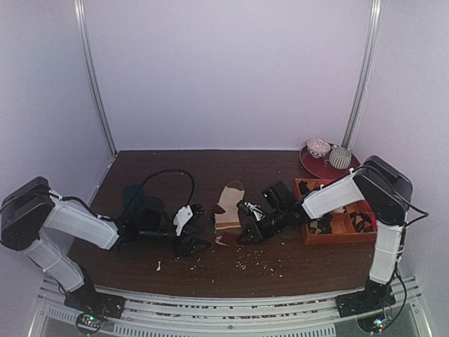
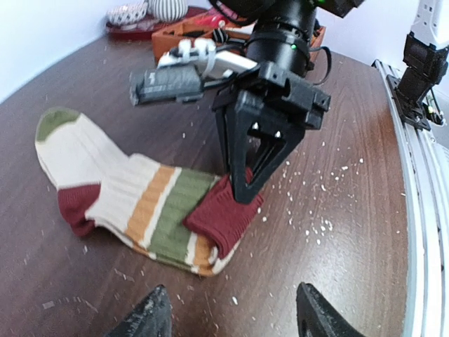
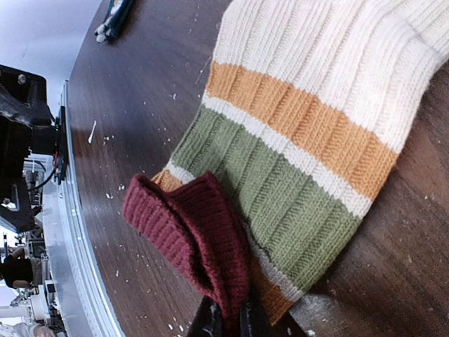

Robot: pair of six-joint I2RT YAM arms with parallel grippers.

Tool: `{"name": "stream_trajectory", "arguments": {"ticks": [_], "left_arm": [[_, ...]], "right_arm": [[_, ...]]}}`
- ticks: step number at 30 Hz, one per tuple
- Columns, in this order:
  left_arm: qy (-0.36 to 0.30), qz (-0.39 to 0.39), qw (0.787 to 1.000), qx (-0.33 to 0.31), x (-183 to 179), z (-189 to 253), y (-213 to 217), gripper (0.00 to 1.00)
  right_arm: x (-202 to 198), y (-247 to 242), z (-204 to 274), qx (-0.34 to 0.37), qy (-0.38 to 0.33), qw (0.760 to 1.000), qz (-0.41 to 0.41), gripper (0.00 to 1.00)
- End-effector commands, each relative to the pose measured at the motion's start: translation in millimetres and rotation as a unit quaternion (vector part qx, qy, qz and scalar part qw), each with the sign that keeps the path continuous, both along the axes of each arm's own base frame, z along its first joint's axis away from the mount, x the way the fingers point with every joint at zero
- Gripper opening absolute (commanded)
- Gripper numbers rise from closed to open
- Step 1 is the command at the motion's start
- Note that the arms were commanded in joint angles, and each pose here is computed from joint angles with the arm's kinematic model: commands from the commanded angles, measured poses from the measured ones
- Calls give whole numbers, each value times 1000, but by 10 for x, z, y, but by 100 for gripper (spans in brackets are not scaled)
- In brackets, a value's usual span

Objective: Roll the socks
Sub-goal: Roll a pair of socks at the center of the board.

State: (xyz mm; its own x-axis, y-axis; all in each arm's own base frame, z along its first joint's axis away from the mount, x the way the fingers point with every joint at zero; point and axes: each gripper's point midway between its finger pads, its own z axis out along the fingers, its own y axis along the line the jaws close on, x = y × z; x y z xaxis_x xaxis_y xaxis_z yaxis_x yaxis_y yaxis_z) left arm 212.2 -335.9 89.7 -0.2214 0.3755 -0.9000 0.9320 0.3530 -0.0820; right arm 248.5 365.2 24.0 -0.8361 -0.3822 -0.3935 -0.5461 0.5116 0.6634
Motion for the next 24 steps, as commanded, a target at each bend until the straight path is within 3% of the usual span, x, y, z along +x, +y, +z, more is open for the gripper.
{"name": "stream_trajectory", "arguments": {"ticks": [1,6,15,24], "left_arm": [[-80,-42,995,-32,112,223,-245,60],[-82,-44,995,-33,172,222,-323,56],[-66,-42,997,-18,144,159,-282,54],[-69,-44,996,-25,79,212,-222,49]], "right_arm": [[-165,-251,-254,-101,25,994,20,4],[-83,-112,28,-96,-35,993,67,4],[-3,75,206,-101,-81,984,123,4],[-177,-8,-371,-137,8,982,128,4]]}}
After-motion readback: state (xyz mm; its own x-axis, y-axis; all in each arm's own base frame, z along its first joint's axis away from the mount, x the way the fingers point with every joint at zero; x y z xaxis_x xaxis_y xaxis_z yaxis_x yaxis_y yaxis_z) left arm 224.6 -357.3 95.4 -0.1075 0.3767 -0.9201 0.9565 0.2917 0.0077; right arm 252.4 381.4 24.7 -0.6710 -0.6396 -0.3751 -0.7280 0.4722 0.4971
